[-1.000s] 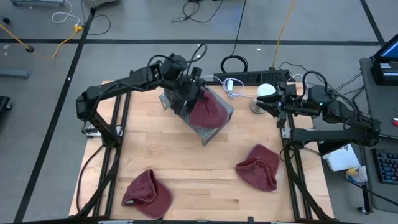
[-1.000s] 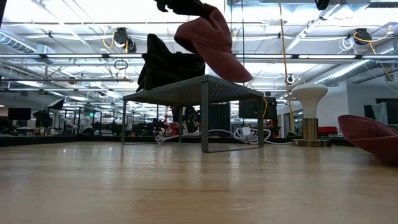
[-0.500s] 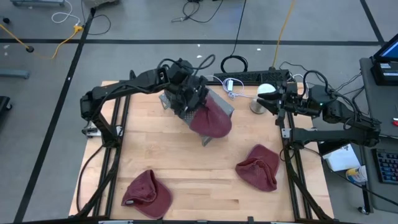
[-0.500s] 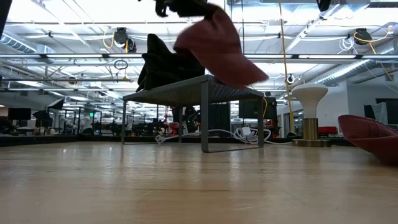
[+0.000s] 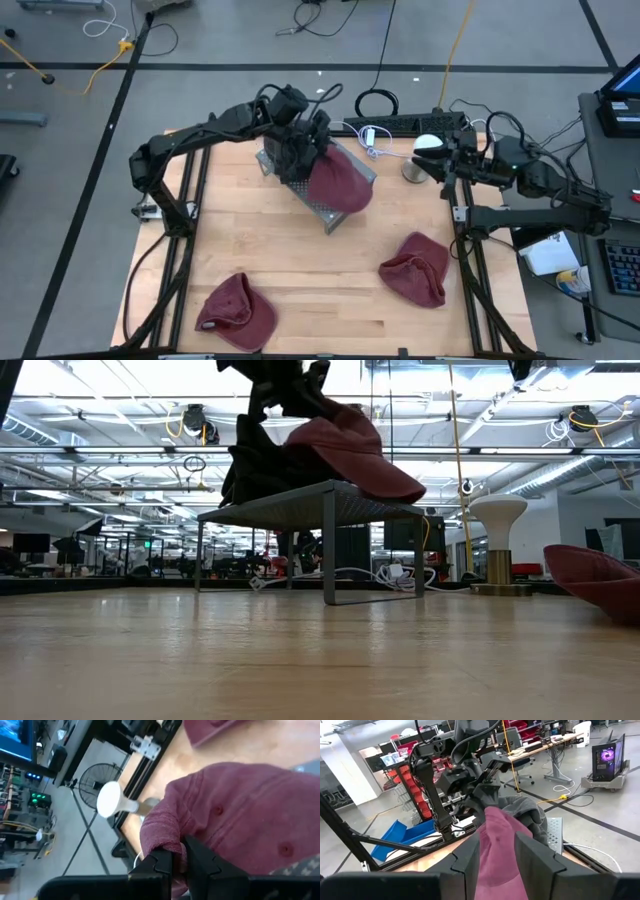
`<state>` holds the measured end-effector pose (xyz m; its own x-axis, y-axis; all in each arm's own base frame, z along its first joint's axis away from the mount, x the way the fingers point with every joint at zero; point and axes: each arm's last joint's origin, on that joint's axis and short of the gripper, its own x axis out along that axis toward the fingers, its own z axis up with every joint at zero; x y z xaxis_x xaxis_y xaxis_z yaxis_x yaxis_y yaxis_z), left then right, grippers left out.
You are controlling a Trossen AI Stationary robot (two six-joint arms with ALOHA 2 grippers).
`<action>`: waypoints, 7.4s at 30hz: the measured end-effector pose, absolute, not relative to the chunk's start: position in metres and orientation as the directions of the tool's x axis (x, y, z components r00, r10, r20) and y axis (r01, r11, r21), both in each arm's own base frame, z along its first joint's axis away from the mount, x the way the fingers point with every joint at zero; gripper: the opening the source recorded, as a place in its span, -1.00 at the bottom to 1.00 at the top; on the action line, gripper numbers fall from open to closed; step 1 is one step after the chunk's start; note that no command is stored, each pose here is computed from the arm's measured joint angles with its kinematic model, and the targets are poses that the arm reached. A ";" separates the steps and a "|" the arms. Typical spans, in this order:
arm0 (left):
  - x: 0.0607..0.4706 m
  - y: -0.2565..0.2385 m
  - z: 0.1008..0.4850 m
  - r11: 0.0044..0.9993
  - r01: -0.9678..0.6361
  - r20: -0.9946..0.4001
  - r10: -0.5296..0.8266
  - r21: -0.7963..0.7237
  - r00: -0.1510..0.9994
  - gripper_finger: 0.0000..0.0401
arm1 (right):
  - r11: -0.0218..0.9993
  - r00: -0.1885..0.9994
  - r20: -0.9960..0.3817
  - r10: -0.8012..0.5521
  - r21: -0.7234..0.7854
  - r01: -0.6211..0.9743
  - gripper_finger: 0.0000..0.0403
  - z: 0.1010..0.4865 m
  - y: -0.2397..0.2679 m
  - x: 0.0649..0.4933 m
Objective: Pick & Place hat
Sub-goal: Put the top red cap on the shelf, then stack the top red cap on the red cap on the shelf
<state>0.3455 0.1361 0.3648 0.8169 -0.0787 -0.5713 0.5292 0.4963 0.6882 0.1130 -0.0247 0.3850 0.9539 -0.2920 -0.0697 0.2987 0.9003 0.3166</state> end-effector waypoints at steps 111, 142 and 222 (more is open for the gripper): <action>0.369 0.086 0.381 0.917 -0.384 -0.460 0.388 0.108 0.798 0.24 | 0.930 0.738 -0.675 0.017 0.282 0.237 -0.43 0.263 -0.028 0.269; 0.389 0.101 0.347 0.916 -0.400 -0.544 0.348 0.025 0.764 0.24 | 0.630 0.396 -0.914 0.091 0.361 0.688 -0.43 0.254 -0.021 0.217; 0.292 -0.053 0.457 0.826 0.020 -0.287 -0.218 -0.563 0.933 0.24 | 0.893 0.076 -0.906 0.416 0.391 -0.224 -0.96 0.193 -0.002 0.200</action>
<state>0.2921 -0.0526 0.4567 0.9328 -0.2181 -0.2870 0.0201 0.8265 -0.5627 0.2004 -0.0025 0.1927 0.0760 0.4157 -0.9063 -0.2241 0.8928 0.3907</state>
